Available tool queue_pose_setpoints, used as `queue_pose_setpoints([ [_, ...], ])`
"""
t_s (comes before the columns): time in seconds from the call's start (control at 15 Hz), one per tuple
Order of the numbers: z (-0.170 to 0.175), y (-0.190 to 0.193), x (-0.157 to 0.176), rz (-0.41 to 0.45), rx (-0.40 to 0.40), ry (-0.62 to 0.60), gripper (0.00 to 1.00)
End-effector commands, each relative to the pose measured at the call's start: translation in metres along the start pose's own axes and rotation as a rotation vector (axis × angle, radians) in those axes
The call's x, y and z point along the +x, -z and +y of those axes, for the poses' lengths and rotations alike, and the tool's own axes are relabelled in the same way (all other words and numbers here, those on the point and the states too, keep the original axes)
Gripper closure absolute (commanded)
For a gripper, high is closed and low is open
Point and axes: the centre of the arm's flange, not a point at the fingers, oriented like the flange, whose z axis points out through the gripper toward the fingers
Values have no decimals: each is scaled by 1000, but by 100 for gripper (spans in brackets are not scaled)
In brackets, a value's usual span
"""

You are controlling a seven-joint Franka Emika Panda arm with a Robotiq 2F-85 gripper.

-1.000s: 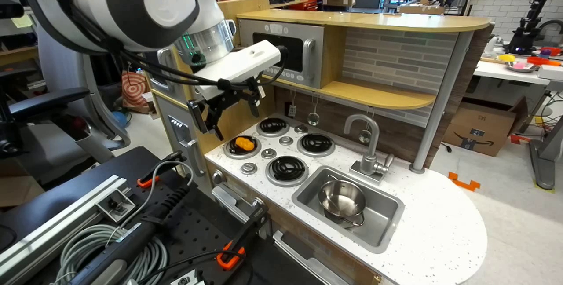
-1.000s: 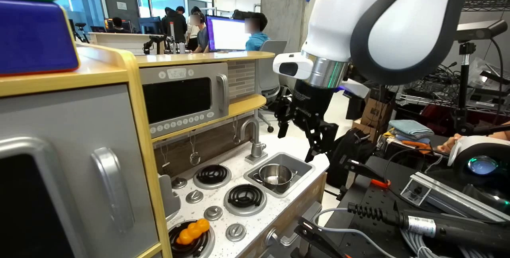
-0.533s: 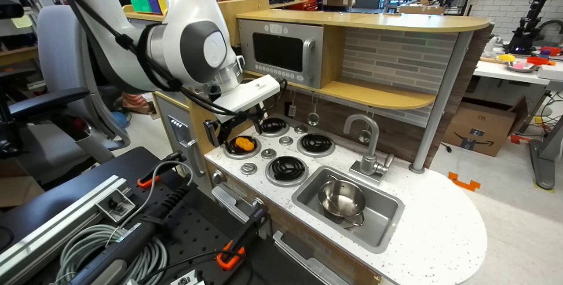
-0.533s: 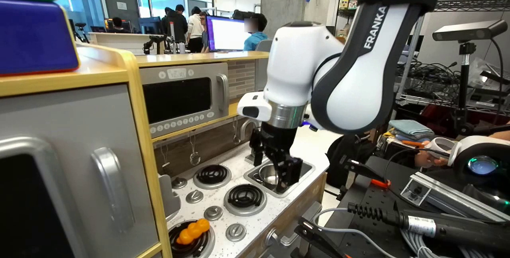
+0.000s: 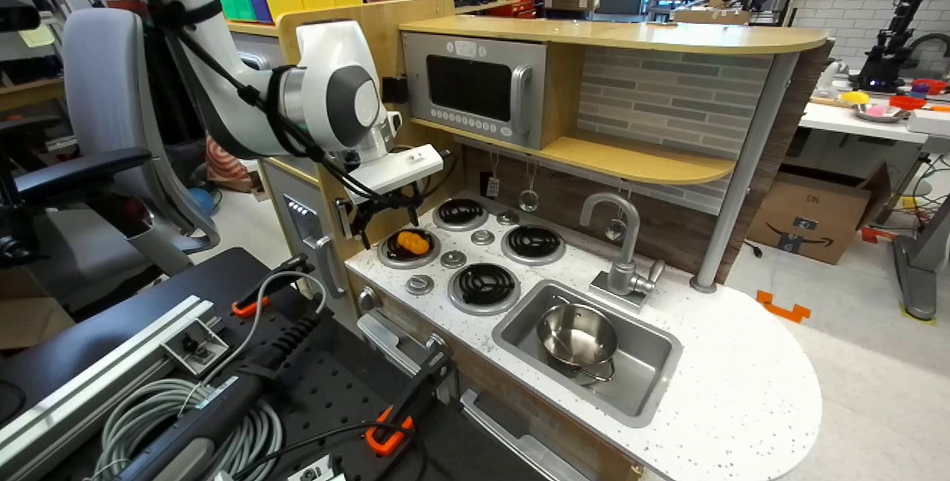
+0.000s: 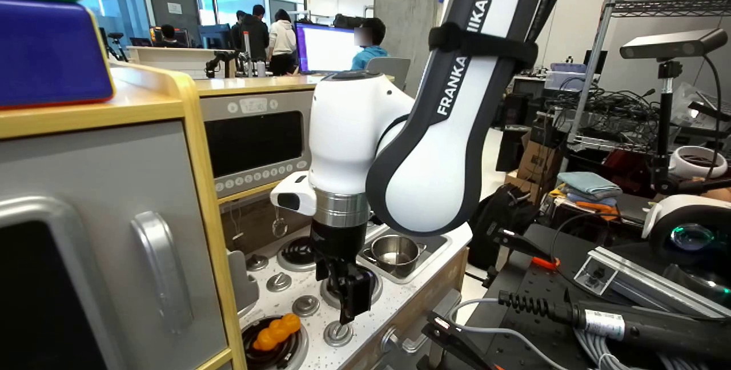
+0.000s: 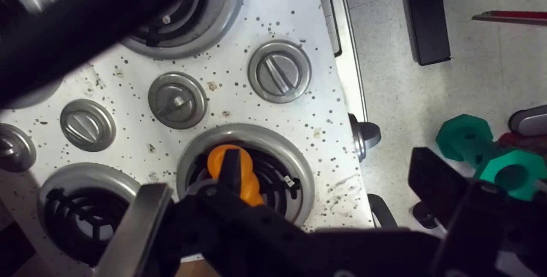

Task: Pick up the toy from the stove and put it in the pot in the sink.

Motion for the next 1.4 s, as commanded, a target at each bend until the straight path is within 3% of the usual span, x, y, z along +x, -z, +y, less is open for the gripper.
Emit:
queue_pose_setpoints([
  [0.0, -1, 1, -5, 0, -21, 0, 0],
  [0.07, 1, -5, -10, -6, -68, 14, 0],
  [0.4, 23, -38, -21, -67, -126, 122, 0],
  [0.93, 31, -95, 27, 31, -135, 102, 0],
  [1.33, 36, -110, 51, 92, -145, 53, 0],
])
